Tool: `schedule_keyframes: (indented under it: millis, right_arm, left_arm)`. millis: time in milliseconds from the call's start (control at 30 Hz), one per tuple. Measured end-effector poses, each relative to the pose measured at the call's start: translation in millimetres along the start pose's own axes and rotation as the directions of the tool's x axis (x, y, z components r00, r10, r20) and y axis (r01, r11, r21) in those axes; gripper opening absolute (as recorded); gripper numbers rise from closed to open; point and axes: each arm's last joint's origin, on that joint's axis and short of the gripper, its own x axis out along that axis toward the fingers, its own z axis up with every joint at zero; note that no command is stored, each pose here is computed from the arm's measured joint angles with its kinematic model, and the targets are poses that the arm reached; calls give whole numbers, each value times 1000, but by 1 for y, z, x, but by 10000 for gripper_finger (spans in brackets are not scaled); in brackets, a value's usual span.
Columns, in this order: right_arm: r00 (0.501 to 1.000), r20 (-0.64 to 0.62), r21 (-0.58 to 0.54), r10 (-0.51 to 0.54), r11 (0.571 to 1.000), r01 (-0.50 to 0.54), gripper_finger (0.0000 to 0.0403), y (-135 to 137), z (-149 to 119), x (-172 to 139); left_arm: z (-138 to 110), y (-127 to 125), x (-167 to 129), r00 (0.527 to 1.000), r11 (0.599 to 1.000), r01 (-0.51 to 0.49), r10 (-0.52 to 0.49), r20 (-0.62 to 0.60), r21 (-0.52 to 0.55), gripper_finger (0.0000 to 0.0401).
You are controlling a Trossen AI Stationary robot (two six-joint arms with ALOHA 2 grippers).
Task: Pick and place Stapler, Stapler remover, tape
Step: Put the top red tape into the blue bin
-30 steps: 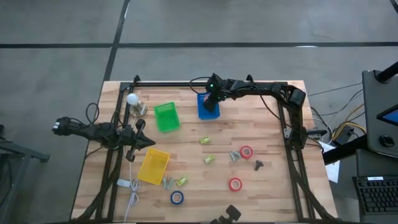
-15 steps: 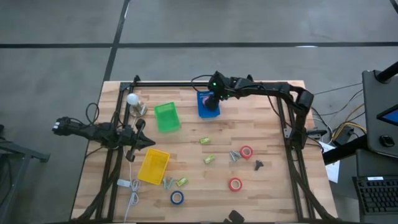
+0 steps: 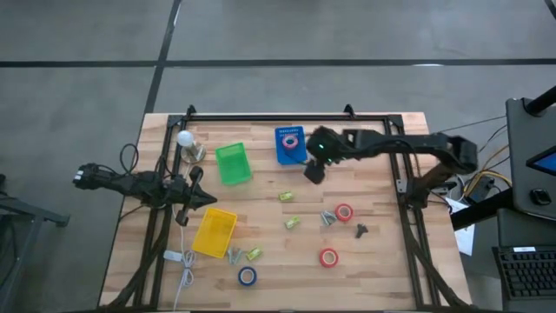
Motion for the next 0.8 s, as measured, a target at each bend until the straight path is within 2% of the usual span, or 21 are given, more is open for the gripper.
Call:
schedule_keyframes:
  millis: [233, 433, 600, 800]
  right_arm:
    - [999, -25, 96, 40, 995, -37, 203, 4, -56, -20]
    - [995, -69, 84, 76, 994, -70, 203, 10, -99, -26]
    - [990, -101, 92, 99, 992, -90, 203, 14, -125, -27]
    - [985, -135, 111, 107, 990, -92, 203, 15, -144, -25]
  left_arm:
    - [0, 0, 0, 1000, 1000, 0, 0, 0, 0, 14]
    - [0, 0, 0, 1000, 1000, -1, 1, 0, 0, 14]
    - [0, 0, 0, 1000, 1000, -4, 4, 0, 0, 14]
    - [0, 0, 0, 1000, 1000, -3, 3, 0, 0, 14]
